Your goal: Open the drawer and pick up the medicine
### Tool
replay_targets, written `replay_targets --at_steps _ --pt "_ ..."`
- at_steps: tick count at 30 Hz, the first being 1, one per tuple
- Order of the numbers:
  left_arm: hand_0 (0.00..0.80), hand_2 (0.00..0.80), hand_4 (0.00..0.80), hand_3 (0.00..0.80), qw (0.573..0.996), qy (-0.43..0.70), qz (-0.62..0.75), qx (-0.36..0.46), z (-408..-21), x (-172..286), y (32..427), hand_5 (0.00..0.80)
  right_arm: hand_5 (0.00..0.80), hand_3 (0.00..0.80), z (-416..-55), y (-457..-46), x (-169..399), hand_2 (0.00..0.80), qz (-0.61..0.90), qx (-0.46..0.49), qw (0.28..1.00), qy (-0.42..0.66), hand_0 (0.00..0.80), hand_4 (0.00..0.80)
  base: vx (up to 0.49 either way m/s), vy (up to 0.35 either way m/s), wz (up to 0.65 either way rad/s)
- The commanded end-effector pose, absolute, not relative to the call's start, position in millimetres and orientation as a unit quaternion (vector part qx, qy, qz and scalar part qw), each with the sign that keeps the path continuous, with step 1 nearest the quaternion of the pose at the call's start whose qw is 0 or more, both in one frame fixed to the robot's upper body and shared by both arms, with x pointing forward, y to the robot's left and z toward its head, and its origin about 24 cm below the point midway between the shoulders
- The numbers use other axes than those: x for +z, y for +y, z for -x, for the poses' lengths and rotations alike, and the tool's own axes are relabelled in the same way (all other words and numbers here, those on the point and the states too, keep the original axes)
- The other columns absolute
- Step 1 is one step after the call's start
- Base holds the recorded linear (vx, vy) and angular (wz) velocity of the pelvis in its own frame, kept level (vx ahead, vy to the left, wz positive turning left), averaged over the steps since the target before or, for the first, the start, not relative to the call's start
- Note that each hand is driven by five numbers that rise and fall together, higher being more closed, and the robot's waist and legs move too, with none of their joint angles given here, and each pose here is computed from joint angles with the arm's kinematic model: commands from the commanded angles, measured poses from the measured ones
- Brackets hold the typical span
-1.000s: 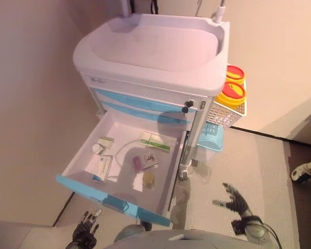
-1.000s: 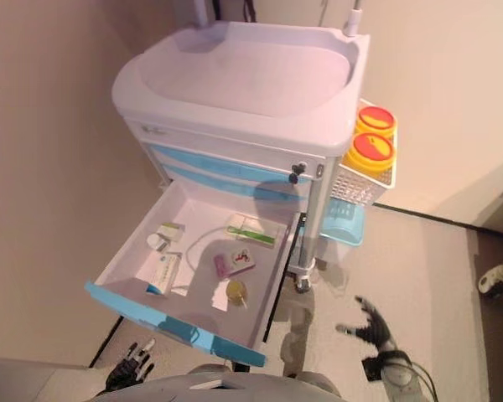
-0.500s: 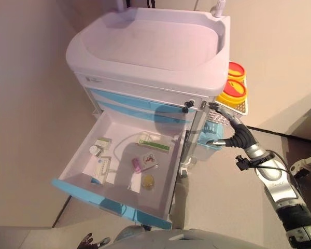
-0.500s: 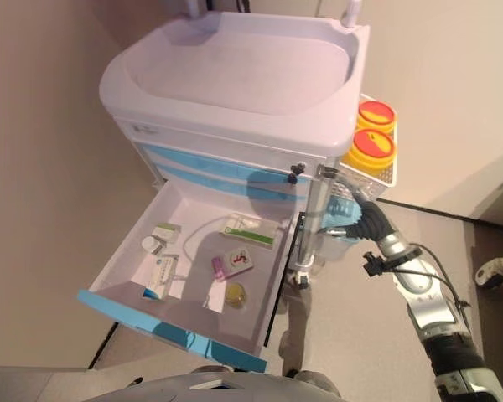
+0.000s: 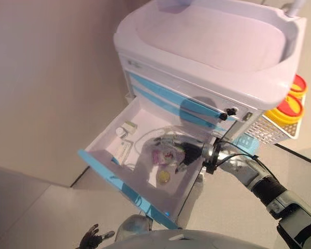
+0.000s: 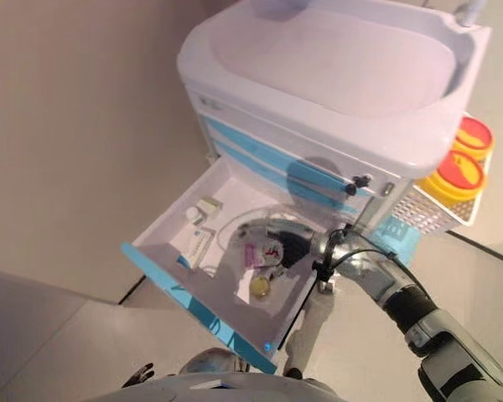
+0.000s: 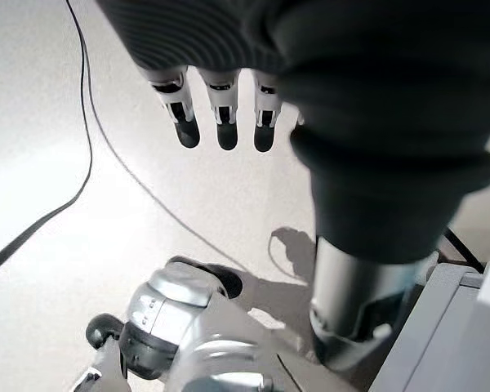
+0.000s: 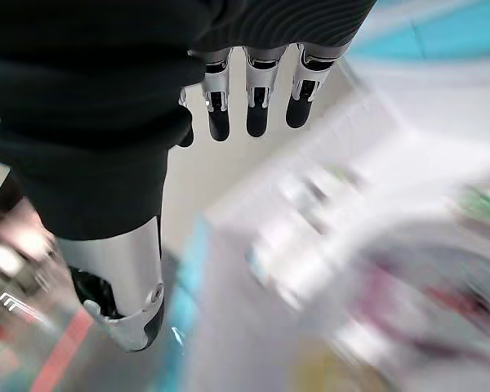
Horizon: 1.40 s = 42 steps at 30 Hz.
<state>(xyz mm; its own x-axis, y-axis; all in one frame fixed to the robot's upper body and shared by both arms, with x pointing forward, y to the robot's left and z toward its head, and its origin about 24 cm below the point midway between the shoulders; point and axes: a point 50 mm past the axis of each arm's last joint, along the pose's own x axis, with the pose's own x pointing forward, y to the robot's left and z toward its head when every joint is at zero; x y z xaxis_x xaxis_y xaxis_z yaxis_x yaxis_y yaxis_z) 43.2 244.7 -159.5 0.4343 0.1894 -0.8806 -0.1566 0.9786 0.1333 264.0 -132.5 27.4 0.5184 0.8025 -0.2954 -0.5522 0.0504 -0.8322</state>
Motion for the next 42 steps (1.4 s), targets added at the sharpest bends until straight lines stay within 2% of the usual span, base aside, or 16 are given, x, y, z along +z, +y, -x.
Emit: replay_targets --at_steps 1,12,29,42 --pt "0.0 0.0 0.0 0.0 0.846 0.526 -0.055 0.066 -53.0 -158.3 248.1 0.0 0.0 0.0 -261.7 -118.3 23.7 0.0 0.503 0.465 0.71 -0.164 0.0 0.0 0.034 -0.003 0.07" --pt "0.0 0.0 0.0 0.0 0.859 0.505 -0.079 0.033 -68.9 -156.2 242.7 0.0 0.0 0.0 -246.0 -132.7 -32.6 0.0 0.589 0.435 0.667 -0.137 0.0 0.0 0.004 -0.008 0.07" --pt "0.0 0.0 0.0 0.0 0.866 0.49 -0.094 -0.008 -75.4 -156.0 232.5 0.0 0.0 0.0 -238.6 -125.2 -39.3 0.0 0.603 0.398 0.667 -0.184 0.0 0.0 0.009 -0.001 0.04" --pt "0.0 0.0 0.0 0.0 0.864 0.494 -0.094 -0.021 -68.4 -158.1 226.2 0.0 0.0 0.0 -233.1 -122.9 -47.0 0.0 0.602 0.403 0.667 -0.175 0.0 0.0 0.027 0.01 0.08"
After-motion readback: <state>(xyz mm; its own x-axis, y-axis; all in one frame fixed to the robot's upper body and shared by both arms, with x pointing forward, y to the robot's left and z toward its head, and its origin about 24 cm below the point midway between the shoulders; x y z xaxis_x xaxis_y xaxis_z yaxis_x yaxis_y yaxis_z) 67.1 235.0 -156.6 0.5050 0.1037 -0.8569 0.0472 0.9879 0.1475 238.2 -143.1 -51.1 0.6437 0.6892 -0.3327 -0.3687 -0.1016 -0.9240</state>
